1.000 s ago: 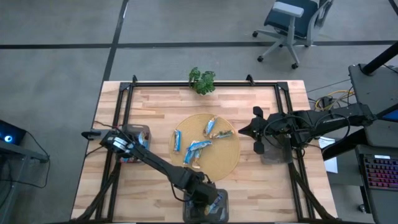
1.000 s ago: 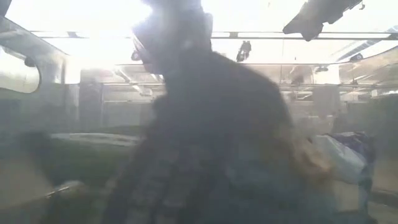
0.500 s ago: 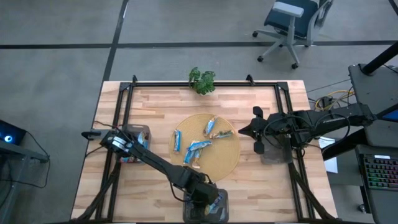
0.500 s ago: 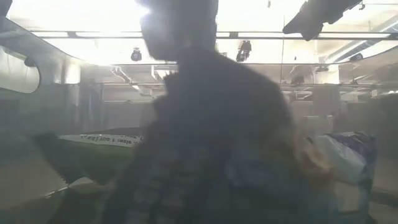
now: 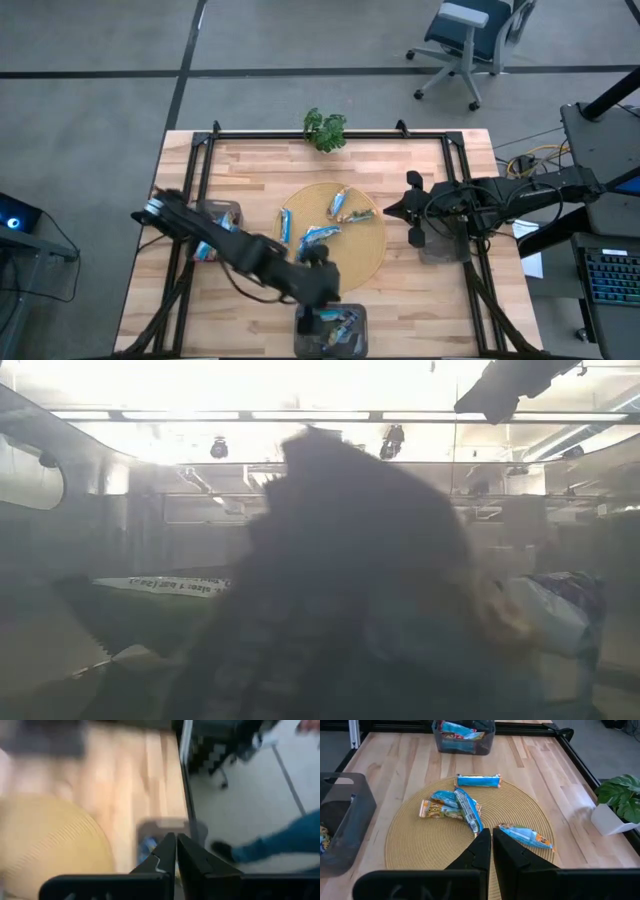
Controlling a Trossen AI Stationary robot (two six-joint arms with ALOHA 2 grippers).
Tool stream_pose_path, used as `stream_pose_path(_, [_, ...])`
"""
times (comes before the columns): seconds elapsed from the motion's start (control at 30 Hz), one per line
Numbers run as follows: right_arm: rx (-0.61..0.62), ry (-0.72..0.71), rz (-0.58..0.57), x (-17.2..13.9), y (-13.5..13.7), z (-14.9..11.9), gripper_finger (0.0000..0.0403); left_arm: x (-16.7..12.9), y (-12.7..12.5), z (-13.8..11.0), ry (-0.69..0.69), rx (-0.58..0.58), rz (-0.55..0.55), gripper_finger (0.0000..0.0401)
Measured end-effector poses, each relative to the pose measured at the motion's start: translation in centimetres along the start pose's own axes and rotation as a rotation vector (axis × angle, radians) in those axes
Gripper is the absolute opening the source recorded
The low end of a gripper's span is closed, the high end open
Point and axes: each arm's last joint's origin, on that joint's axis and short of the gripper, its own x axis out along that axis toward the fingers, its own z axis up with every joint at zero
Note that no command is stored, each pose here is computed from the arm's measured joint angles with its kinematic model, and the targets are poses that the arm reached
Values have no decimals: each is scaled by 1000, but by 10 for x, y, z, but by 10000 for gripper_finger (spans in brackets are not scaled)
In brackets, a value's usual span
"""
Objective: Pick and place Granola Bars by type
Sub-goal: Put the blue granola bar into the bottom bin
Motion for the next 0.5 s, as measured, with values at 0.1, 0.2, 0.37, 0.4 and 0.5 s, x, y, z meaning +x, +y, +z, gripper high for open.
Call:
stream_pose_path(0.1, [0, -2, 2, 0, 0, 0, 8, -38, 3, 12, -108, 62, 27, 0])
stream_pose_path(0.2, [2, -11, 6, 0, 0, 1, 8, -71, 4, 22, -216, 134, 14, 0])
stream_pose_path(0.37, [14, -67, 18, 0, 1, 7, 8, -106, 5, 35, -404, 251, -21, 0])
stream_pose_path(0.4, [18, -88, 21, 0, 1, 9, 8, -109, 5, 36, -428, 274, -24, 0])
stream_pose_path(0.5, [29, -158, 36, -1, 2, 16, 8, -107, 10, 37, -461, 322, -45, 0])
